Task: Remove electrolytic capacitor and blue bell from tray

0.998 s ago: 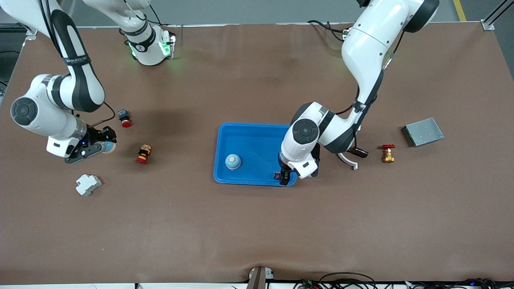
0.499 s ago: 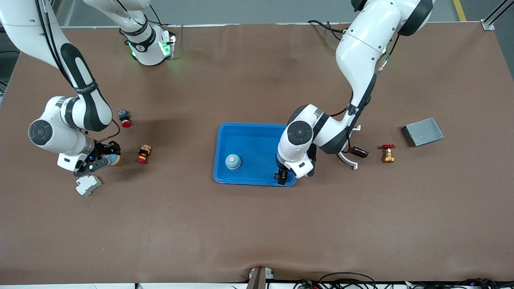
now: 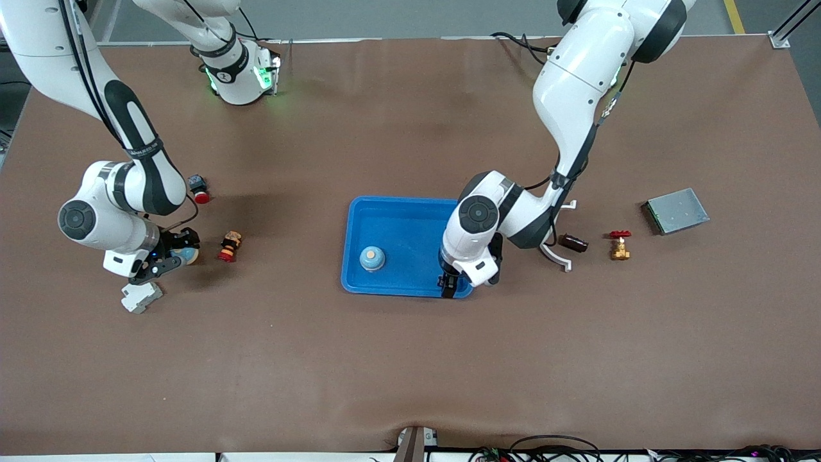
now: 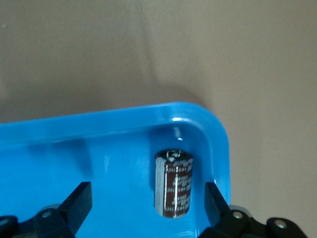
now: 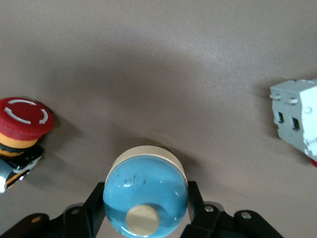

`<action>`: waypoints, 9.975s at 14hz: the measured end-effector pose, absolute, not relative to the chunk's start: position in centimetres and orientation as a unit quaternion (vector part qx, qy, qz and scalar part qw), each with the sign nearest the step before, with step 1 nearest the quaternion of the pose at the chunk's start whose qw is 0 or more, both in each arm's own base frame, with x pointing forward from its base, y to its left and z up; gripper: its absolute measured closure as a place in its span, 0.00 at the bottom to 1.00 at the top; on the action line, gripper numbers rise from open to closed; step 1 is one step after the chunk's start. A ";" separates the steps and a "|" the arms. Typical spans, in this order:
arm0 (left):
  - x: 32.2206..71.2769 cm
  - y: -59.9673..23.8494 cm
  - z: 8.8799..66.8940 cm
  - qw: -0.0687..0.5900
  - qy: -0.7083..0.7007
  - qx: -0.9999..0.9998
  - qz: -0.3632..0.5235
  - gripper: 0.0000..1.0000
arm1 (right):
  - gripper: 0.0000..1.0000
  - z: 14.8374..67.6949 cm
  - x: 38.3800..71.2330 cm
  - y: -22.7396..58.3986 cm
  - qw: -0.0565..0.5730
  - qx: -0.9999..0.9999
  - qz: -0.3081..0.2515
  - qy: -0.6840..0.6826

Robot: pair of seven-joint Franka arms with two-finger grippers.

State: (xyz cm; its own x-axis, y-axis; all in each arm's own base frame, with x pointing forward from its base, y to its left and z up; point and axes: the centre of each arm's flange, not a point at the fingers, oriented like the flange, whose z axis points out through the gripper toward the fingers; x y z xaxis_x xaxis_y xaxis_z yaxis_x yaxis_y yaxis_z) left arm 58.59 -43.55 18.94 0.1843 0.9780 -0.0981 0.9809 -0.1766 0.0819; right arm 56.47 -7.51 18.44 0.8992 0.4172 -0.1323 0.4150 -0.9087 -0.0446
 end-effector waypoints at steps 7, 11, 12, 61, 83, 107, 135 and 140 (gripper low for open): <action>58.0 -44.0 17.5 0.056 0.635 0.770 -0.014 0.01 | 0.32 17.2 57.0 -7.4 0.005 -0.974 0.061 -0.216; 58.0 -43.9 17.5 0.055 0.636 0.770 -0.014 0.36 | 0.27 17.3 57.1 -7.4 0.005 -0.974 0.061 -0.216; 58.1 -43.9 17.6 0.055 0.636 0.770 -0.013 0.48 | 0.17 17.3 57.1 -7.4 0.005 -0.975 0.061 -0.216; 60.5 9.4 19.6 -0.041 0.429 0.898 -0.091 0.51 | 0.00 27.0 60.8 38.6 0.035 -0.998 0.047 0.033; 68.7 3.8 41.7 -0.003 0.287 0.958 0.014 0.00 | 0.00 19.6 58.9 41.9 0.015 -0.999 0.025 -0.015; 52.4 -1.1 64.7 0.003 0.081 0.997 0.003 0.00 | 0.32 17.8 58.4 41.6 0.008 -0.999 0.035 -0.012; 52.5 -3.7 61.6 -0.004 0.056 0.998 -0.041 0.00 | 0.32 26.8 63.9 10.7 0.027 -0.991 0.066 -0.109; 52.5 -3.6 61.5 -0.004 0.057 0.997 -0.045 0.00 | 0.32 21.0 63.5 11.4 0.025 -0.990 0.086 -0.113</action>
State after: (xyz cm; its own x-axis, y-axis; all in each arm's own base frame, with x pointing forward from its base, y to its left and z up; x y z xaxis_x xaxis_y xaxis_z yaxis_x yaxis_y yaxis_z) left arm 52.46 -3.59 61.52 0.9895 0.1146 -0.0883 0.1138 -0.9934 -0.0139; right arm 63.53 11.43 21.03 0.9598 0.2278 -0.1642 0.2192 -0.9733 -0.0686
